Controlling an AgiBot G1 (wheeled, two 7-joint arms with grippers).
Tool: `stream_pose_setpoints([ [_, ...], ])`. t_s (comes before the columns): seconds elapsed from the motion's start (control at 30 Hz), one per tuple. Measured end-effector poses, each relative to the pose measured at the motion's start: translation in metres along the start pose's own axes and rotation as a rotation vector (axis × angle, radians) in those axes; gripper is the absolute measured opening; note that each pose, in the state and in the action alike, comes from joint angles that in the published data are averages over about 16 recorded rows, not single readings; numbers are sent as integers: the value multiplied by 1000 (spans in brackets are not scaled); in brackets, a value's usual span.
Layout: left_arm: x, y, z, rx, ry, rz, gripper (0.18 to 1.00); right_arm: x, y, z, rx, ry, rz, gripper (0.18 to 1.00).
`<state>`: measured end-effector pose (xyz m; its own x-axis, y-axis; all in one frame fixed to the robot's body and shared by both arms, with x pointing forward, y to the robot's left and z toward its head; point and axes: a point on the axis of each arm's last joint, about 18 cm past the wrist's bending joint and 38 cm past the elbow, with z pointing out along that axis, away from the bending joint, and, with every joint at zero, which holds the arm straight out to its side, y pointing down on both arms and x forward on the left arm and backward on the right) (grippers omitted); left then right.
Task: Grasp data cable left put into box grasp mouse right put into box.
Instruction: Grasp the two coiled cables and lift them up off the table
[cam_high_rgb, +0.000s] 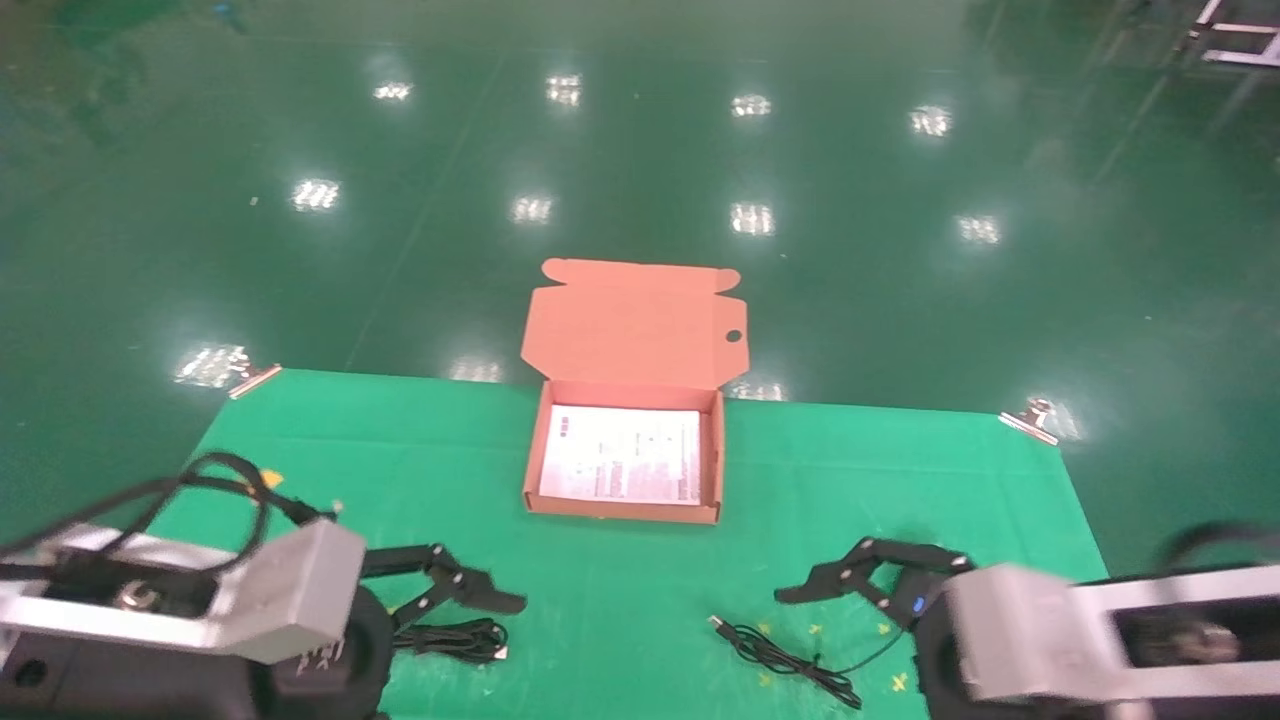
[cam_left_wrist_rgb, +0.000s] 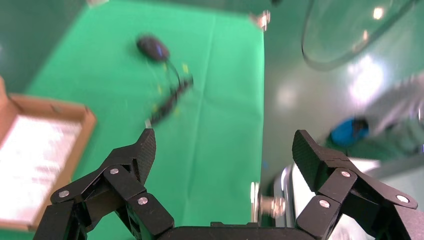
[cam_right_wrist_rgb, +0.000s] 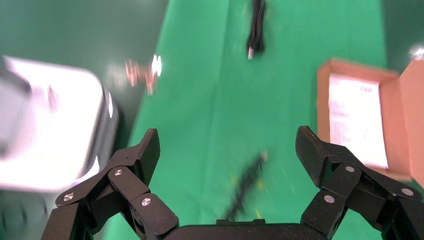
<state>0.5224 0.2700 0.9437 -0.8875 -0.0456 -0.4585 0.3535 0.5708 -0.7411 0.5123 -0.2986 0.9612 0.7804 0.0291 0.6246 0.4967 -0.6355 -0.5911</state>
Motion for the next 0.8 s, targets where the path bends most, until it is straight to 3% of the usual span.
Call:
stream_pose_setpoints([
  [0.37,-20,40,37,-332,23,104,1001,17,29,30,-333,-115,-176,1000],
  [0.57,-31,60,52,-482,8,160,1001,14,49,46,-434,-165,-218,1000],
  [0.8,-43,83,66,-598,-35,168,1001,10,72,63,-514,-184,-240,1000],
])
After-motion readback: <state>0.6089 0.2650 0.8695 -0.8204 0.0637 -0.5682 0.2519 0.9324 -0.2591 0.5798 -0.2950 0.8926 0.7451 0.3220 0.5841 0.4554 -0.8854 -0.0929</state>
